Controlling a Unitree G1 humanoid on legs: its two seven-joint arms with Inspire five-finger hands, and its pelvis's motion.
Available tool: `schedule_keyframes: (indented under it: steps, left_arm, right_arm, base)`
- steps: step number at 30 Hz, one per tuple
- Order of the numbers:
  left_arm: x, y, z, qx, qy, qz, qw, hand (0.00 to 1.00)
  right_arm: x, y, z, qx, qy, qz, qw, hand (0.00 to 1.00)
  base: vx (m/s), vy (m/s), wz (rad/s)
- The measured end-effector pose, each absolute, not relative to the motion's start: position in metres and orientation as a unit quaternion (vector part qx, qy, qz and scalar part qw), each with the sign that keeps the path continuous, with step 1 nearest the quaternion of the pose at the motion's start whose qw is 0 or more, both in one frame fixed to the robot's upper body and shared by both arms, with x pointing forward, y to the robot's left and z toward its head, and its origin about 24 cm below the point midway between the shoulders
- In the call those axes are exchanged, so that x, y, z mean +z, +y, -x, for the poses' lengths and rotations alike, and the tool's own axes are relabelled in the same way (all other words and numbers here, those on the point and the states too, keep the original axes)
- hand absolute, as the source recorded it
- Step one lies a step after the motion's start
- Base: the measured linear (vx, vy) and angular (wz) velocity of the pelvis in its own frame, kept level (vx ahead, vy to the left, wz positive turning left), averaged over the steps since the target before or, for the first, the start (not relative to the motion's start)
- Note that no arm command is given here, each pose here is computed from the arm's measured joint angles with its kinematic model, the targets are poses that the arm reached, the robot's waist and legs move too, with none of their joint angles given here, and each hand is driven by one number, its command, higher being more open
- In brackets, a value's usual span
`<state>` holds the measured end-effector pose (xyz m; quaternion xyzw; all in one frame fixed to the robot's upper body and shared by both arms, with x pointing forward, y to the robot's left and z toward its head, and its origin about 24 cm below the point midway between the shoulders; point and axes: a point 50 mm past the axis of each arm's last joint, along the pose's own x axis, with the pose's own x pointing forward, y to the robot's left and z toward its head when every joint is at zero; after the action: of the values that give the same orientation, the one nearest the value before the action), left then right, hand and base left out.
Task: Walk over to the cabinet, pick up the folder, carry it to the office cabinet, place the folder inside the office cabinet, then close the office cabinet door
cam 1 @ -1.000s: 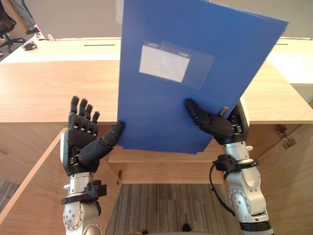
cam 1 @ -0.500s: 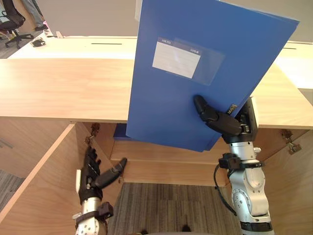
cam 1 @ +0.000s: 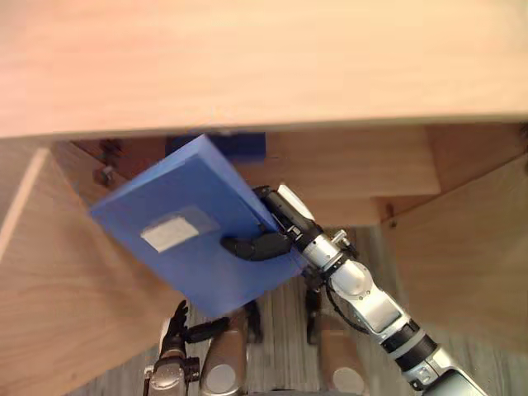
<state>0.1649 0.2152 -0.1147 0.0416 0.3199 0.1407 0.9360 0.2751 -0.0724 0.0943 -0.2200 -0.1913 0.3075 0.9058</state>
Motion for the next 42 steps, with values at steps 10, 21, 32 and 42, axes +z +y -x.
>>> schedule_keyframes:
  steps: [10, 21, 32, 42]
  left_arm:
    - [-0.064, 0.196, -0.238, 0.128, 0.184, -0.006, 0.975, 1.00]
    - [-0.030, 0.190, -0.261, 0.183, 0.103, 0.065, 0.976, 1.00]
    - [-0.027, 0.187, -0.263, 0.206, 0.096, 0.094, 0.969, 1.00]
    - [-0.024, 0.181, -0.267, 0.214, 0.093, 0.107, 0.966, 1.00]
  right_arm:
    - [0.150, -0.107, -0.324, 0.122, -0.230, 0.043, 0.965, 0.00]
    - [0.260, -0.164, -0.355, -0.068, -0.330, -0.322, 0.885, 0.00]
    - [0.321, -0.175, -0.381, -0.069, -0.295, -0.535, 0.788, 1.00]
    - [0.338, -0.186, -0.385, -0.061, -0.283, -0.582, 0.760, 1.00]
  base:
    - [-0.15, -0.024, 0.06]
    - [-0.06, -0.045, 0.03]
    - [-0.06, -0.025, 0.01]
    - [-0.06, -0.043, 0.10]
